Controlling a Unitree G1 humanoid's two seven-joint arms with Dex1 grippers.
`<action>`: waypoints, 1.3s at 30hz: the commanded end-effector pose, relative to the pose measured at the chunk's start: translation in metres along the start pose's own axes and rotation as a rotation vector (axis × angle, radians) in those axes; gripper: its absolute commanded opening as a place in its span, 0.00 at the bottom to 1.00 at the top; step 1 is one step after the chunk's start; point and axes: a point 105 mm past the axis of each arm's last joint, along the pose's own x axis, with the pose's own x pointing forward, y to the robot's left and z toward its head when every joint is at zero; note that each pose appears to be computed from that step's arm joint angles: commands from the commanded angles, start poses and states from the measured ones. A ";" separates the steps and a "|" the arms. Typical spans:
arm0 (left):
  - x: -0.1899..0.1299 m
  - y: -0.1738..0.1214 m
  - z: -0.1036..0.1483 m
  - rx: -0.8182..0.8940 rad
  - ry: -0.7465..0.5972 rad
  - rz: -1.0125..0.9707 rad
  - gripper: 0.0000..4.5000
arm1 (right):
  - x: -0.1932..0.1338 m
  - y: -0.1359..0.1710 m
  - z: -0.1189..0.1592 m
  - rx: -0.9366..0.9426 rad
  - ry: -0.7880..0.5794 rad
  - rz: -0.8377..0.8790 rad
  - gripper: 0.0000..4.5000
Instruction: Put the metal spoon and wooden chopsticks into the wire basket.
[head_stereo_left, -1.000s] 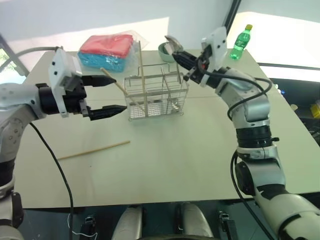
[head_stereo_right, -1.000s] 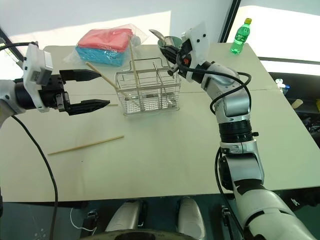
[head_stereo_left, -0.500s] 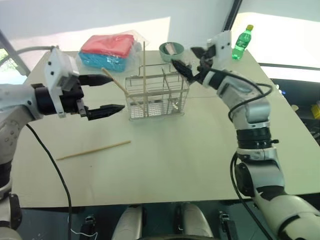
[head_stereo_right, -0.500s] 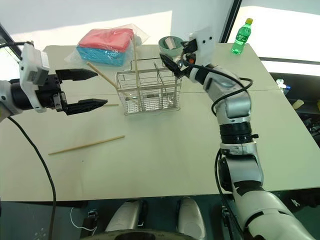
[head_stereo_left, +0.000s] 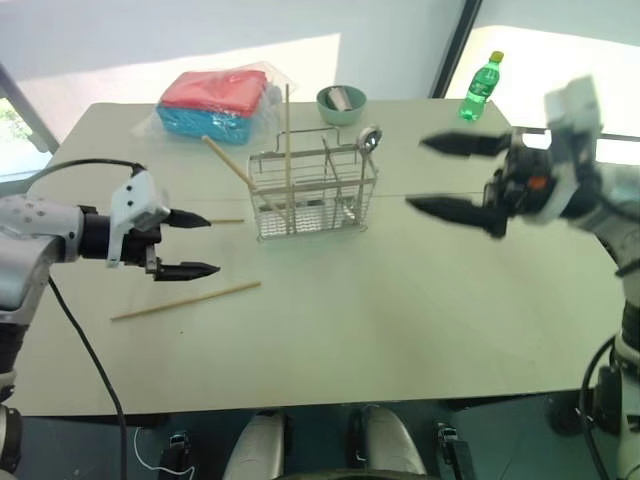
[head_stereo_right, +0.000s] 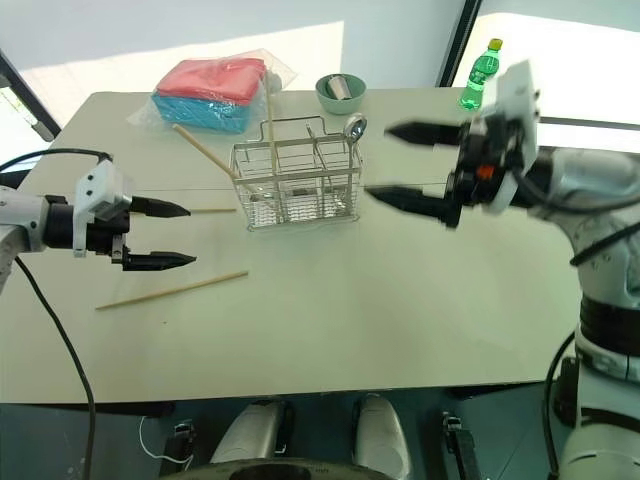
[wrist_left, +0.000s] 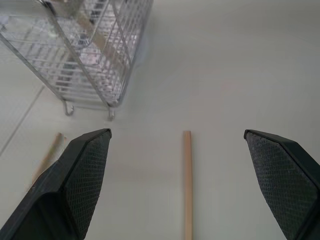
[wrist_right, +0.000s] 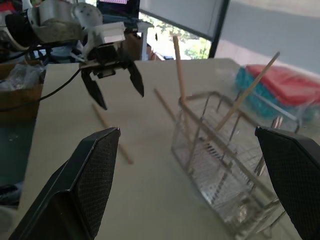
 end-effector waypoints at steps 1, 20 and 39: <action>0.011 -0.006 -0.008 0.056 0.038 -0.064 1.00 | -0.008 0.010 0.003 -0.021 0.002 -0.032 1.00; 0.073 0.002 -0.061 0.111 0.239 -0.226 1.00 | -0.019 0.048 -0.026 0.108 0.063 -0.103 1.00; 0.072 0.017 -0.070 0.080 0.254 -0.120 0.01 | -0.016 0.044 -0.032 0.103 0.077 -0.092 1.00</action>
